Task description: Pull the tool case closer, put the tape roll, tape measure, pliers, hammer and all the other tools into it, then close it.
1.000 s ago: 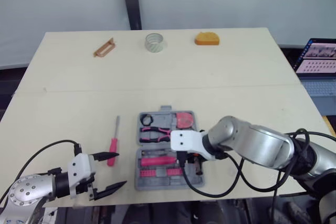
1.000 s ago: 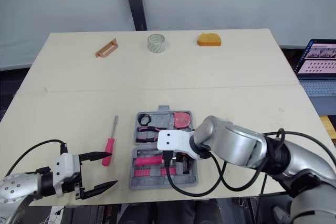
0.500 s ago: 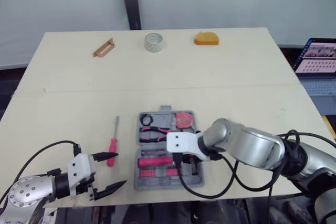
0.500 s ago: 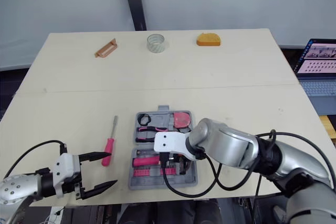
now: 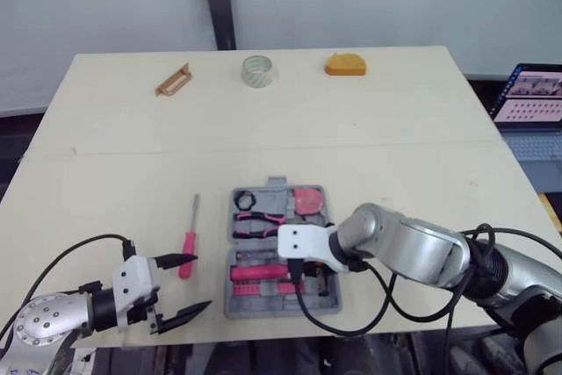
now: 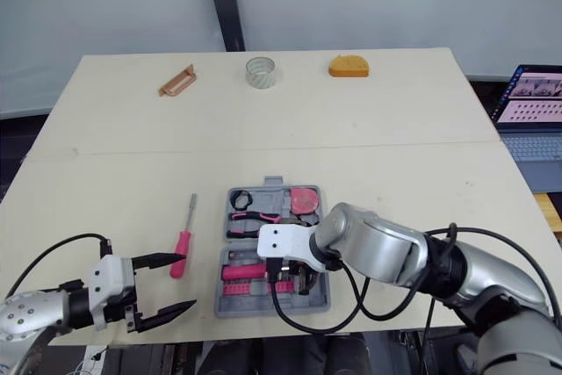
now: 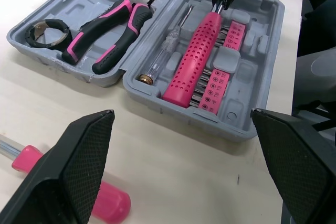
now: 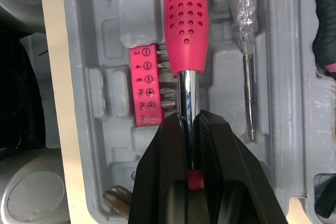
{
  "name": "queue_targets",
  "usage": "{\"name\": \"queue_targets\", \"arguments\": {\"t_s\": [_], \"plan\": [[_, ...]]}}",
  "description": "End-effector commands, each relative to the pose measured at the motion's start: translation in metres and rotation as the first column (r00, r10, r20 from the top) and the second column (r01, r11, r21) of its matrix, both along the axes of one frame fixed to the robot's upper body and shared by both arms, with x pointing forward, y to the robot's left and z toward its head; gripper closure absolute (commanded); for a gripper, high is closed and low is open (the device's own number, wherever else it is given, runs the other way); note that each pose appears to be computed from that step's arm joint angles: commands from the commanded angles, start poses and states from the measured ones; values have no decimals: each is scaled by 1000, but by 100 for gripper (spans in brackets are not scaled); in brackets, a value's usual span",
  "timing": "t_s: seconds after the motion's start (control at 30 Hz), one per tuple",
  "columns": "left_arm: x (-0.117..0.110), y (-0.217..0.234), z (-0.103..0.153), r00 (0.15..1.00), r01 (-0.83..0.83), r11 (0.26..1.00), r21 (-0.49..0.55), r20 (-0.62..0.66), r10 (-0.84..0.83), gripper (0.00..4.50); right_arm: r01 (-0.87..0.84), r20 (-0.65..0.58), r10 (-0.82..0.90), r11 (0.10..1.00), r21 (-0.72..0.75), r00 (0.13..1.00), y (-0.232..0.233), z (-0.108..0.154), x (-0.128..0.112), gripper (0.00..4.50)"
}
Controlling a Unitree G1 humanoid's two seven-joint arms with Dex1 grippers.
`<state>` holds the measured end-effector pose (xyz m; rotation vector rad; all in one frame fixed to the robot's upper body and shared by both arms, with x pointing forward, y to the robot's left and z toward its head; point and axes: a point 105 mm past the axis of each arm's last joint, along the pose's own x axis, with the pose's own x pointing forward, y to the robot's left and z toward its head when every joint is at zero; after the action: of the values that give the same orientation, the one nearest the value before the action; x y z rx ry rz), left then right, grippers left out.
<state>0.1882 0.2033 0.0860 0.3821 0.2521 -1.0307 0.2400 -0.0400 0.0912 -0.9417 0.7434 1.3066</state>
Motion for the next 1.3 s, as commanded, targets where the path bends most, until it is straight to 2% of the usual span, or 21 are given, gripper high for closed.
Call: {"name": "queue_targets", "arguments": {"t_s": [0.03, 0.7, 0.73, 0.83, 0.97, 1.0, 1.17, 1.3], "plan": [[0, 0, 7, 1000, 11, 1000, 10, 27, -11, 0, -31, 20, 31, 999, 7, 999, 3, 2, -3, 447], [-1, 0, 4, 1000, 8, 1000, 9, 28, -8, 0, -43, 32, 42, 999, 17, 999, 4, 2, -1, 447], [-1, 0, 4, 1000, 9, 1000, 9, 28, -9, 0, -44, 32, 43, 999, 18, 999, 5, 2, -1, 358], [-1, -1, 4, 1000, 10, 1000, 8, 28, -10, 0, -50, 34, 49, 999, 22, 998, 4, 5, -2, 233], [-1, 0, 4, 1000, 10, 1000, 7, 29, -10, 0, -60, 37, 59, 998, 27, 998, 2, 9, -3, 27], [-1, 0, 4, 1000, 10, 1000, 7, 28, -10, 0, -63, 39, 62, 998, 29, 997, 2, 11, -3, 2], [1, -2, 5, 999, 15, 1000, 2, 32, -15, 0, -73, 48, 66, 987, 141, 997, 10, 24, -4, 2], [3, -6, 7, 999, 28, 1000, -8, 41, -28, 0, -80, 119, 37, 922, 378, 992, 26, 35, 8, 2]]}}
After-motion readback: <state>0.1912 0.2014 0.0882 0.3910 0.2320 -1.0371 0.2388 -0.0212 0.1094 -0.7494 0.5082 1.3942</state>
